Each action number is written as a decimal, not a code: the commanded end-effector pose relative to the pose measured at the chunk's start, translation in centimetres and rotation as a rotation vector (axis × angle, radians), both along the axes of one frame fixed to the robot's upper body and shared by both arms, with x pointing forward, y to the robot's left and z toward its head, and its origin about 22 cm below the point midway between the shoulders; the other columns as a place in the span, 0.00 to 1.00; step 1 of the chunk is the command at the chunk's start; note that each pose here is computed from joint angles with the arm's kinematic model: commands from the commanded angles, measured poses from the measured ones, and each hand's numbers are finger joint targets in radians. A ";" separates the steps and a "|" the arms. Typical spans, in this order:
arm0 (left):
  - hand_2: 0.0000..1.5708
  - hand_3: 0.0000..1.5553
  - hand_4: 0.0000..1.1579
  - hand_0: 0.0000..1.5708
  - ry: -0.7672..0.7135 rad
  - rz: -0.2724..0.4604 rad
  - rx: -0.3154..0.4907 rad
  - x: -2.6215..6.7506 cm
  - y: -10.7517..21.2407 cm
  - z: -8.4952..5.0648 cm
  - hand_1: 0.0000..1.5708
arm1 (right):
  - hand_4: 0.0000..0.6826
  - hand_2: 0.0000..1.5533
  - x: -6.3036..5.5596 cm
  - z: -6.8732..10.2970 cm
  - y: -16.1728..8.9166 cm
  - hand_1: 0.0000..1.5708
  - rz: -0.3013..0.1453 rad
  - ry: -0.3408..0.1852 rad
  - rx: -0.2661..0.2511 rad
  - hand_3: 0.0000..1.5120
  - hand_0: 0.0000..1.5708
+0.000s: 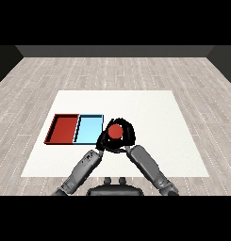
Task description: Pick the red can and put it in the red box
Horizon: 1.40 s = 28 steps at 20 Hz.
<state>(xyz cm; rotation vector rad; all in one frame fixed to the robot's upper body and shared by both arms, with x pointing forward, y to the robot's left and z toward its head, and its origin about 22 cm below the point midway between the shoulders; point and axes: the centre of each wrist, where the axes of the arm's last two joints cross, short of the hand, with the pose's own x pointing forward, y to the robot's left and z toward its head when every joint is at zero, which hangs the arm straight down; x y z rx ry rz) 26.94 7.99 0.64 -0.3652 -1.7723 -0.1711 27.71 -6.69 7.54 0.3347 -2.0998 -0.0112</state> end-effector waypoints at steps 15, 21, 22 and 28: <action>0.99 0.95 0.97 1.00 0.067 0.219 0.000 1.84 0.1 -0.7 1.00 | 0.95 0.93 -1.1 0.0 0.5 0.95 0.006 0.005 -0.002 0.92 0.95; 0.99 0.95 0.98 1.00 -0.010 0.270 -0.030 1.44 -0.5 -1.1 1.00 | 0.95 0.93 0.2 1.4 0.7 0.95 0.020 0.026 0.007 0.92 0.95; 1.00 0.95 0.98 1.00 -0.039 0.258 -0.046 0.06 -0.7 -1.2 1.00 | 0.93 0.93 -1.1 -1.4 2.3 0.95 0.030 0.030 -0.007 0.92 0.95; 1.00 0.97 0.99 1.00 -0.084 0.280 -0.079 1.08 -0.7 -0.4 1.00 | 0.00 0.00 -0.4 0.0 1.1 0.00 0.003 0.082 -0.077 0.00 0.00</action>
